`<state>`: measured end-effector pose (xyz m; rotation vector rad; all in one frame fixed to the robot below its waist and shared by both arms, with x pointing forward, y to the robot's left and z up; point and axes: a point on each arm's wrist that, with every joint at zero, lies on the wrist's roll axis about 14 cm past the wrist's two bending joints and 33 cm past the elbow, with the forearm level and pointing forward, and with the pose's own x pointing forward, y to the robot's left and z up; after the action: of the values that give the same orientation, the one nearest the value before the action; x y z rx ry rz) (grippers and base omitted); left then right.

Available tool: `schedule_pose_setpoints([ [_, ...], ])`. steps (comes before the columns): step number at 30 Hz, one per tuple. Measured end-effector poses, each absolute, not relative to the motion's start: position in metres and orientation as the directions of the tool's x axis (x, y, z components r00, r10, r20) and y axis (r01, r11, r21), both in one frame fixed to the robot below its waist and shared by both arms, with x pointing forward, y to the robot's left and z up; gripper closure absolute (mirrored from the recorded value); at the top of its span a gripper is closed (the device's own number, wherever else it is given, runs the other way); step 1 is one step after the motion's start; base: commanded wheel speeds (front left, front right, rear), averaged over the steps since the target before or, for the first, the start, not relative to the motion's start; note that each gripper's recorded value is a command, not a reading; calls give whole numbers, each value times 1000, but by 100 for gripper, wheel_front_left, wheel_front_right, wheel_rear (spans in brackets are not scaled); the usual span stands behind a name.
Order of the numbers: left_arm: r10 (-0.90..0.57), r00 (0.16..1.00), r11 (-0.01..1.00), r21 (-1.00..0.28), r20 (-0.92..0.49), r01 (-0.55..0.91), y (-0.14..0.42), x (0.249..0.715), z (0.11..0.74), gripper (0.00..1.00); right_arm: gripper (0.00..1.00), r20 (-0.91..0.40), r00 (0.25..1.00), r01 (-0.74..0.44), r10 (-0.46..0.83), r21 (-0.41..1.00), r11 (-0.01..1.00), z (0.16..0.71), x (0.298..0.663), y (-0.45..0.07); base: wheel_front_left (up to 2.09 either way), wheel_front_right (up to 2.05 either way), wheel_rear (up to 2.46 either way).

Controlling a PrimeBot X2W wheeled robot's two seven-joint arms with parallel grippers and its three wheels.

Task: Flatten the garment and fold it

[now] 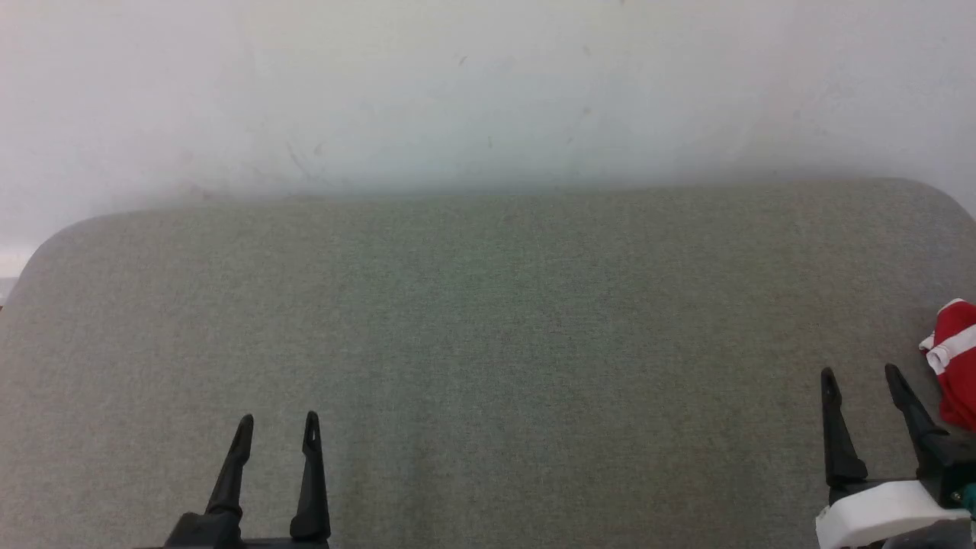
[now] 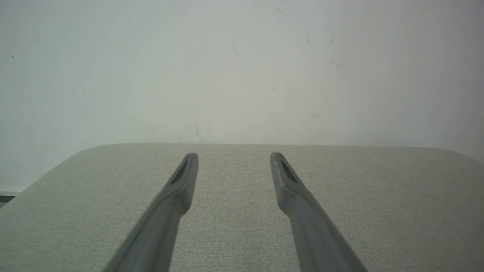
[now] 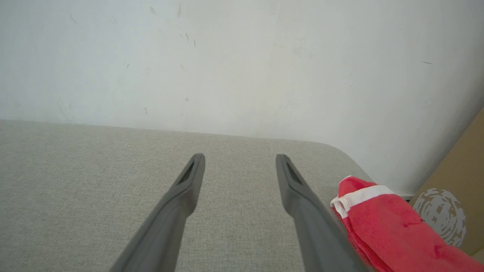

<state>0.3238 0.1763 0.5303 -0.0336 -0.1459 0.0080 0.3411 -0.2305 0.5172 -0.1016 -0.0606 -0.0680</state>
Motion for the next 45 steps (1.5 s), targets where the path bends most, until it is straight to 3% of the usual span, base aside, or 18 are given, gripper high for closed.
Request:
schedule_pose_setpoints([
  [14, 28, 994, 997, -70, 104, -21, 178, 324, 517, 0, 0, 29, 999, 48, -47, -67, 997, 498, 341, -223, 0, 0, 0],
  [15, 29, 994, 997, -70, 103, -21, 178, 324, 517, 100, 100, 26, 999, 48, -46, -67, 997, 497, 341, -223, 0, 0, 0],
  [45, 19, 997, 999, -51, 74, -15, 178, 331, 515, 100, 100, 5, 1000, 15, -15, -67, 998, 498, 345, -212, 0, 0, 0],
])
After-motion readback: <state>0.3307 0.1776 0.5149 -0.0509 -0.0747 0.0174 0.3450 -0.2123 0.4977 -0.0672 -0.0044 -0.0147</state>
